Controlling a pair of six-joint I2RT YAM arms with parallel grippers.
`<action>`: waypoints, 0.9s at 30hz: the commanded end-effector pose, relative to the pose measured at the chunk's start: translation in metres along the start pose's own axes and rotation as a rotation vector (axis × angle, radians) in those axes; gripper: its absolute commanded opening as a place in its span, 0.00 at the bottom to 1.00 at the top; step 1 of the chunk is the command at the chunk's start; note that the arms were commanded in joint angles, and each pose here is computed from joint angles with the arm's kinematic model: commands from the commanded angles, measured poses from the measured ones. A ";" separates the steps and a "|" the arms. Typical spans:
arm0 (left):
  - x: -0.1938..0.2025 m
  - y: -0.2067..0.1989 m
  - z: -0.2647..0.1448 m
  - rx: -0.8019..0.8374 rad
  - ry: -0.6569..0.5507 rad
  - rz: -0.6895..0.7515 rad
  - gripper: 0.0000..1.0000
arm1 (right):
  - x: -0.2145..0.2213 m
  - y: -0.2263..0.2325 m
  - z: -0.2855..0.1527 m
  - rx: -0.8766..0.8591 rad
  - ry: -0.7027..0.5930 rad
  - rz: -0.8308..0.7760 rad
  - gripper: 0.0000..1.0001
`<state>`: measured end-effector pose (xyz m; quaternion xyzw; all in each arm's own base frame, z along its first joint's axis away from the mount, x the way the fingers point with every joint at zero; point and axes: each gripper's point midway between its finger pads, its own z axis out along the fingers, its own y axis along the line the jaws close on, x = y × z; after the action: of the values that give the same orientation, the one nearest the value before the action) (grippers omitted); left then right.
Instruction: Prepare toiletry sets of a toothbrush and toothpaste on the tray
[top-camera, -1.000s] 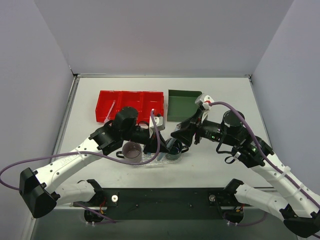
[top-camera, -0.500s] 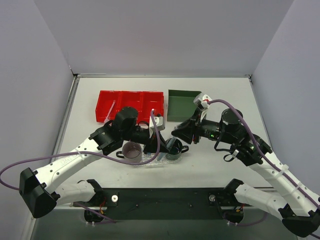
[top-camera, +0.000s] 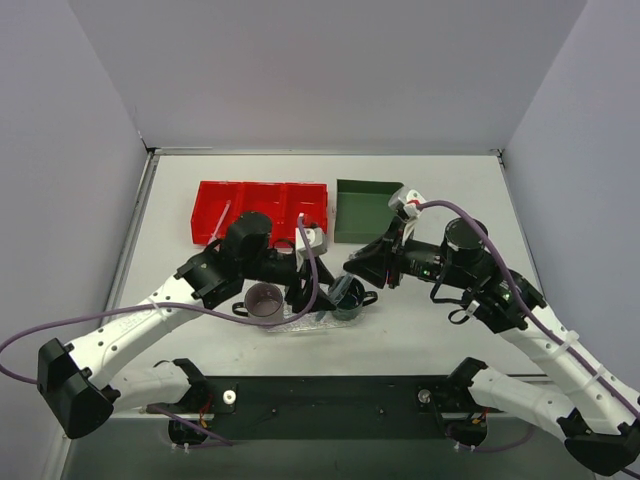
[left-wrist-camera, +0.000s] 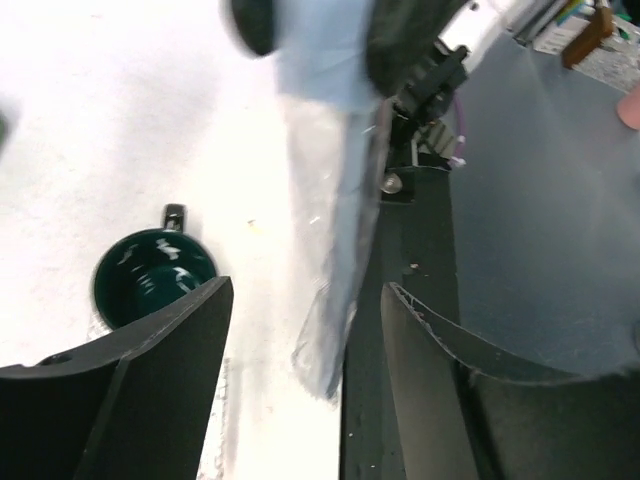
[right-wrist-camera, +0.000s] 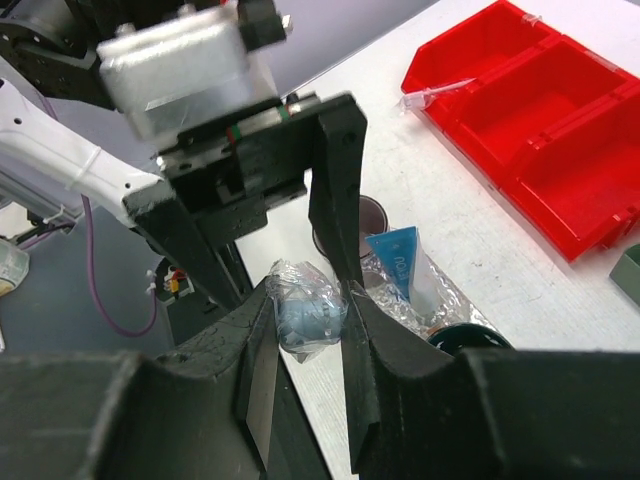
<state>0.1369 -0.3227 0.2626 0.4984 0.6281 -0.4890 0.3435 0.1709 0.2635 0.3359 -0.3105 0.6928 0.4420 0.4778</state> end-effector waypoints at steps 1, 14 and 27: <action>-0.032 0.016 -0.028 -0.113 -0.115 0.014 0.72 | -0.022 0.004 -0.014 0.012 -0.088 -0.078 0.00; -0.065 0.137 -0.134 -0.721 -0.356 -0.176 0.76 | -0.004 0.001 -0.020 0.165 -0.213 -0.271 0.00; -0.004 0.191 -0.182 -1.125 -0.288 -0.246 0.76 | 0.030 0.005 0.017 0.310 -0.243 -0.452 0.00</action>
<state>0.3226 -0.1580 0.2538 0.1115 0.8012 -0.2090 0.5496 0.1429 0.2817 0.2801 -0.3759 0.6251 0.2858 0.6215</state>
